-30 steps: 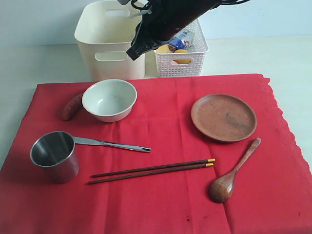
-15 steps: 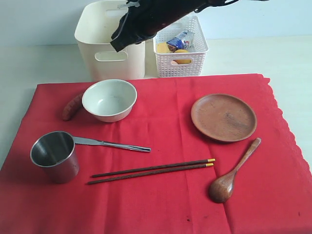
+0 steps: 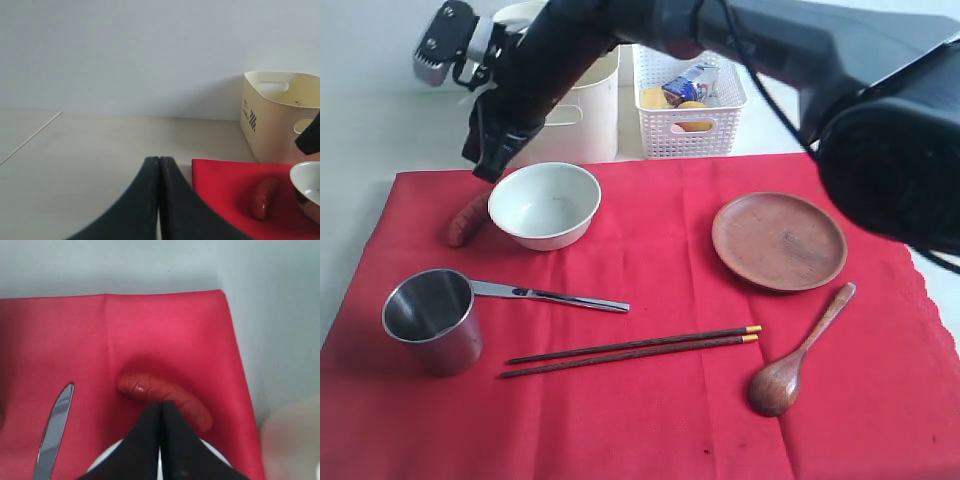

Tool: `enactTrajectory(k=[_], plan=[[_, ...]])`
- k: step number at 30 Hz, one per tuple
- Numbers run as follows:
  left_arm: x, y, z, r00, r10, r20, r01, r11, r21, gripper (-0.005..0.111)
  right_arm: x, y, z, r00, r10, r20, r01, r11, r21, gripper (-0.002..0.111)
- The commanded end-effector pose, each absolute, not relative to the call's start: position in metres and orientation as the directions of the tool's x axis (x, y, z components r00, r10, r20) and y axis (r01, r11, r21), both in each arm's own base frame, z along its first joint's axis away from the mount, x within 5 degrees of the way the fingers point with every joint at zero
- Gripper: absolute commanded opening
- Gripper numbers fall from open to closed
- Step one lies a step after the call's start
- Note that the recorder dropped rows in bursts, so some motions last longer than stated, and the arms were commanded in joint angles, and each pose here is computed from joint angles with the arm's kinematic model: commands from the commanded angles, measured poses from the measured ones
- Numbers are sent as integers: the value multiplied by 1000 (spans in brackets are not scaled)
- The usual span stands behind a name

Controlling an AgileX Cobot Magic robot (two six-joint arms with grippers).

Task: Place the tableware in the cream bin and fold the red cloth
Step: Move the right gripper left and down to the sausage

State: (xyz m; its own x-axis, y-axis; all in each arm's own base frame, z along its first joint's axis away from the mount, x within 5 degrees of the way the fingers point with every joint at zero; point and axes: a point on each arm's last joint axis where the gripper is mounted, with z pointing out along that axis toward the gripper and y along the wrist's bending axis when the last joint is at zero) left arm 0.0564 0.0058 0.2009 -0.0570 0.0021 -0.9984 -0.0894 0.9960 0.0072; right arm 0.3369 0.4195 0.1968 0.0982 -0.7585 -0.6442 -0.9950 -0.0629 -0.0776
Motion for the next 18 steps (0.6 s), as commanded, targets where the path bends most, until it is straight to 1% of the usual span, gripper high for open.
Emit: enactTrajectory(k=[1,5,10,13,16,18], plan=[[56,6,201,-53,12,-999,-91,996,17,0,327,436,187,217,-800,-560,-975,-154,-159,0],[56,6,201,-53,12,-999,-91,996,17,0,325,446,176,278,-810,-516,-956,-182,-231,0],[56,6,201,-53,12,-999,-91,996,17,0,328,448,172,277,-804,-525,-954,-165,-250,0],[56,6,201,-53,12,-999,-91,996,17,0,331,451,175,255,-793,-554,-955,-118,-272,0],[56,6,201,-53,12,-999,-91,996,17,0,333,453,177,190,-782,-594,-966,-40,-256,0],[56,6,201,-53,12,-999,-91,996,17,0,334,453,177,170,-781,-601,-969,-22,-246,0]])
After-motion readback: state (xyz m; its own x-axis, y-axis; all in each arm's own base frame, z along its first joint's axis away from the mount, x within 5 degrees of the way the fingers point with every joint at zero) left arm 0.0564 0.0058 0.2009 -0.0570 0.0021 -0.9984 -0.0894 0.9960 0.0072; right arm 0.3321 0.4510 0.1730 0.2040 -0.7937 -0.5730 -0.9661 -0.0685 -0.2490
